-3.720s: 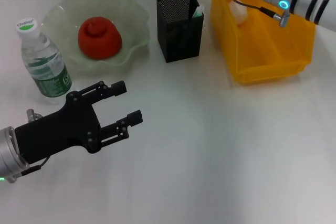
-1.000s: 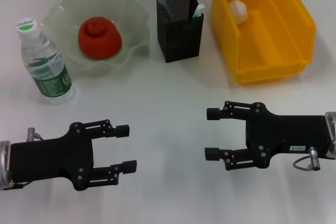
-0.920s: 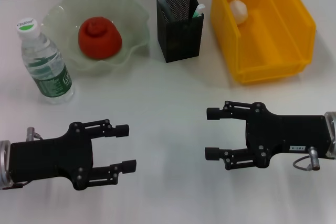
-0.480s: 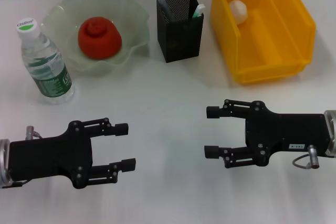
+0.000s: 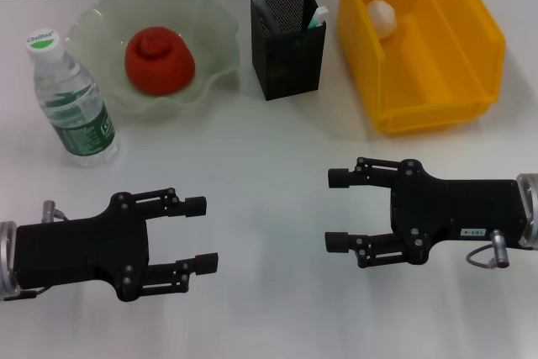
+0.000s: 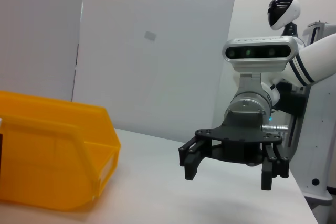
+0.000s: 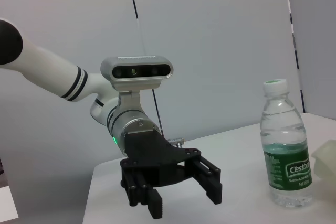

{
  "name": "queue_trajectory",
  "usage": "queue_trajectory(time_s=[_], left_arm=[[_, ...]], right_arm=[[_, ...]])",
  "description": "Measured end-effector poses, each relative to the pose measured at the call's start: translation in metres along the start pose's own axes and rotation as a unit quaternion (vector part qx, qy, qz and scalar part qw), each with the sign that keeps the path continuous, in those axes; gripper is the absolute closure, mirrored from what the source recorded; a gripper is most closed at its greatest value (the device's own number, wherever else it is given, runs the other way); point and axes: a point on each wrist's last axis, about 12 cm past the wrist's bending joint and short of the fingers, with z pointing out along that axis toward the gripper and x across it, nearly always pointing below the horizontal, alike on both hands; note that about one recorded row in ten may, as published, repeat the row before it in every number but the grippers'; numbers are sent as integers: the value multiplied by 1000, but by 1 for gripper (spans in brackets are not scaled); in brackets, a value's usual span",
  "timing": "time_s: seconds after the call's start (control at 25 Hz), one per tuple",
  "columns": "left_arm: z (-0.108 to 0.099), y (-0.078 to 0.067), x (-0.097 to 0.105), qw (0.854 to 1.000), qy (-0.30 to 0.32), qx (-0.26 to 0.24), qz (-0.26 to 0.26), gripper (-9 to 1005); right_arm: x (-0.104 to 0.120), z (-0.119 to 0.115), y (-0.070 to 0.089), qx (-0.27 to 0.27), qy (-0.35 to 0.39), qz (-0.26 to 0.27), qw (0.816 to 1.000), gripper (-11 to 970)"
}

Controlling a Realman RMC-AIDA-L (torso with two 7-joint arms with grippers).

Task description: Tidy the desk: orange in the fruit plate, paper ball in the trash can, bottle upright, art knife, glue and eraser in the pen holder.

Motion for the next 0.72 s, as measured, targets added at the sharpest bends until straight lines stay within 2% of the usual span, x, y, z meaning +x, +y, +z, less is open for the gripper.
queue_trajectory(time_s=[0.72], left_arm=[[0,2,-2,1000,3,1,0,279]], right_arm=[[-1,0,-1,-1,1,-2,1000,125]])
